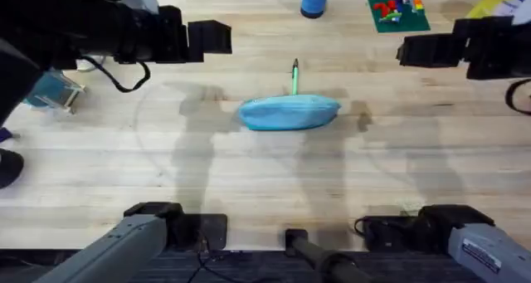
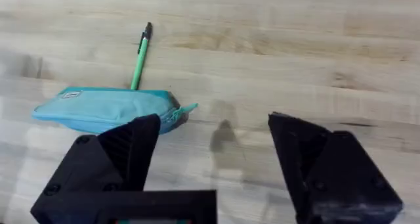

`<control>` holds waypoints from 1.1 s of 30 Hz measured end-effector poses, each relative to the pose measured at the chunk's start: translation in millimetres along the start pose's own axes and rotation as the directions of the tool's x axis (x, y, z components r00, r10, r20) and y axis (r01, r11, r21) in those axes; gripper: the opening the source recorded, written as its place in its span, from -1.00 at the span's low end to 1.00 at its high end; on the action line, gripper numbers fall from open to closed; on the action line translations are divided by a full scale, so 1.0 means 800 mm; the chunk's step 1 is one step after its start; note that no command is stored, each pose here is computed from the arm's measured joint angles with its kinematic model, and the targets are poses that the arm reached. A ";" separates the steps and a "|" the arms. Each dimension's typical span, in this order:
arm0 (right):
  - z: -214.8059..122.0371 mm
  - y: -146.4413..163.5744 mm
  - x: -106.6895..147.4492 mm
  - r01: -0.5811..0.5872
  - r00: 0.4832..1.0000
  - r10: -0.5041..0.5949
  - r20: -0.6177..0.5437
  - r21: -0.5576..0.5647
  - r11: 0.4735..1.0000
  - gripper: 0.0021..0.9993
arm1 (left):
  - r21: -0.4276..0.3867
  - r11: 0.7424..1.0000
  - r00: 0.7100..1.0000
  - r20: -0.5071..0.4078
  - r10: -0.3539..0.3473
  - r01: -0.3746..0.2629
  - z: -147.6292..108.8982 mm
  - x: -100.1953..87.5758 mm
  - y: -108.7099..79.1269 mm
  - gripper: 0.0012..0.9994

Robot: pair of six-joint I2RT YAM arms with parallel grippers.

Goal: Unzip the bag, pick up the pens from the table one at a time and place them inside, then zip the bag closed.

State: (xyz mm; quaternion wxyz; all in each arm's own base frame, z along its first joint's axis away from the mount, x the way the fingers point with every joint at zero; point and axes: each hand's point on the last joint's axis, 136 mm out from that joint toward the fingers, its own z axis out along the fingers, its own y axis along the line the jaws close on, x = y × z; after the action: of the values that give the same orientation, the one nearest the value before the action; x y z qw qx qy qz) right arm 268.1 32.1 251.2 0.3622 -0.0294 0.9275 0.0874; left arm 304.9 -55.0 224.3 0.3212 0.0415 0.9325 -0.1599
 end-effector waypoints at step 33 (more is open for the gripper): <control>0.000 0.001 -0.009 0.002 1.000 -0.002 0.029 -0.006 1.000 0.99 | 0.253 0.576 0.613 0.099 0.784 -0.778 -0.007 0.044 -0.049 0.99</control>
State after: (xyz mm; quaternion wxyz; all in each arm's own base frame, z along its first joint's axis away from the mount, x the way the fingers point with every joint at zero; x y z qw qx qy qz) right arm 273.0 33.0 256.5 0.3755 -0.0303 0.9219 0.0901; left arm 266.9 -91.3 218.0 0.3388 0.4928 0.7912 -0.1276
